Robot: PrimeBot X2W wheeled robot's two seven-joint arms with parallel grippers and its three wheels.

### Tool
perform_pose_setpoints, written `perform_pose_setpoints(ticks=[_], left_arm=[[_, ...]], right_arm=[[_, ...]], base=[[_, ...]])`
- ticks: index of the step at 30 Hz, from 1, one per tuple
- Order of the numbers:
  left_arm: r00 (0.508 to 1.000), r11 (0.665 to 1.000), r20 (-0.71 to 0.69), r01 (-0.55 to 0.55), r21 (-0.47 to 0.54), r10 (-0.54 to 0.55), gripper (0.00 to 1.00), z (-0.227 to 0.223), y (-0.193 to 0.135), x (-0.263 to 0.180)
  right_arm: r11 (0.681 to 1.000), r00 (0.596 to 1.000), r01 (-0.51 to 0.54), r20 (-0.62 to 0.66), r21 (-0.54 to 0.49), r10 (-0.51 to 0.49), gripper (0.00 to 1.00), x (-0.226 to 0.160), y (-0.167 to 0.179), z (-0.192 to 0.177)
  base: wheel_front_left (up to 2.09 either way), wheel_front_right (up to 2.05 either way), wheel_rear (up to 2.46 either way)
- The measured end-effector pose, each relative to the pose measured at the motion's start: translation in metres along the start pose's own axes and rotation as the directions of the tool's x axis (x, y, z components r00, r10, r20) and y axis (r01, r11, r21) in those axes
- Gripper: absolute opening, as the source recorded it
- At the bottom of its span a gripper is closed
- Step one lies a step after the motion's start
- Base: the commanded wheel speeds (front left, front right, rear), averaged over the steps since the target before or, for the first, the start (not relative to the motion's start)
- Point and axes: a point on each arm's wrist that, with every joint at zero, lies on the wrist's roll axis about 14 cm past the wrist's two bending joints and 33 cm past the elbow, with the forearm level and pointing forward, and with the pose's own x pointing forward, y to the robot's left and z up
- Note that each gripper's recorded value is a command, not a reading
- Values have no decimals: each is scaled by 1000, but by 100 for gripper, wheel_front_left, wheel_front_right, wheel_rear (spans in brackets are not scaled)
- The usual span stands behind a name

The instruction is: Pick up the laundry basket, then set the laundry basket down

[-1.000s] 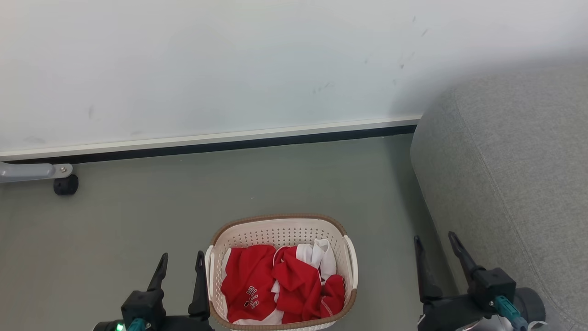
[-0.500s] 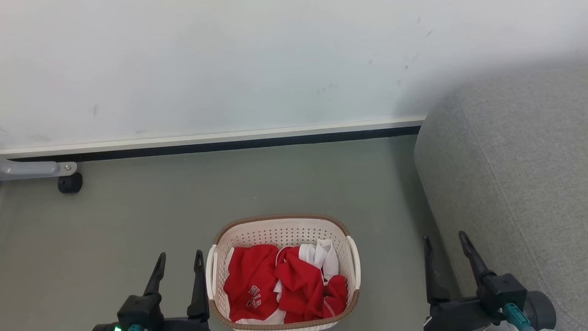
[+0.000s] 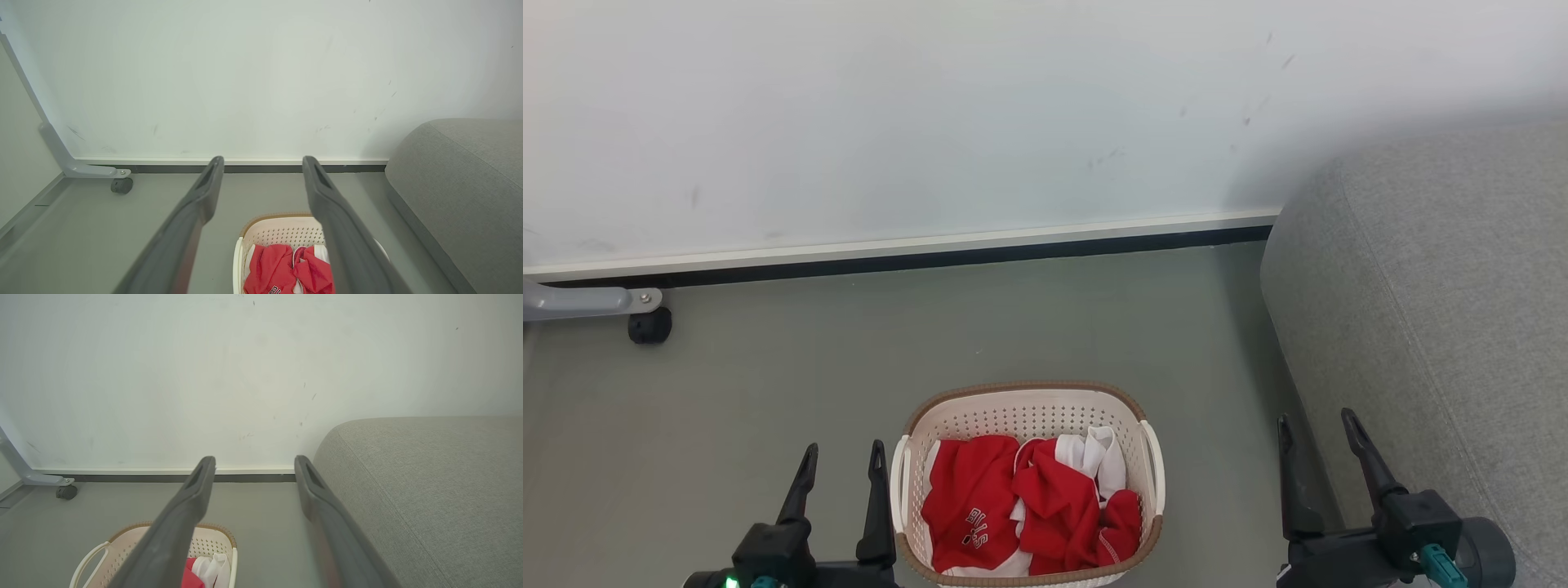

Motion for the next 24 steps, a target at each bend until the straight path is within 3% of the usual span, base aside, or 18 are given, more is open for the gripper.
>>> perform_pose_setpoints(ticks=[24], left_arm=[[1000, 1000, 3, -6, 4, 5, 100, 1, 2, -4]], right_arm=[[1000, 1000, 0, 7, -3, 0, 100, -2, 2, 2]], base=[[0, 0, 0]])
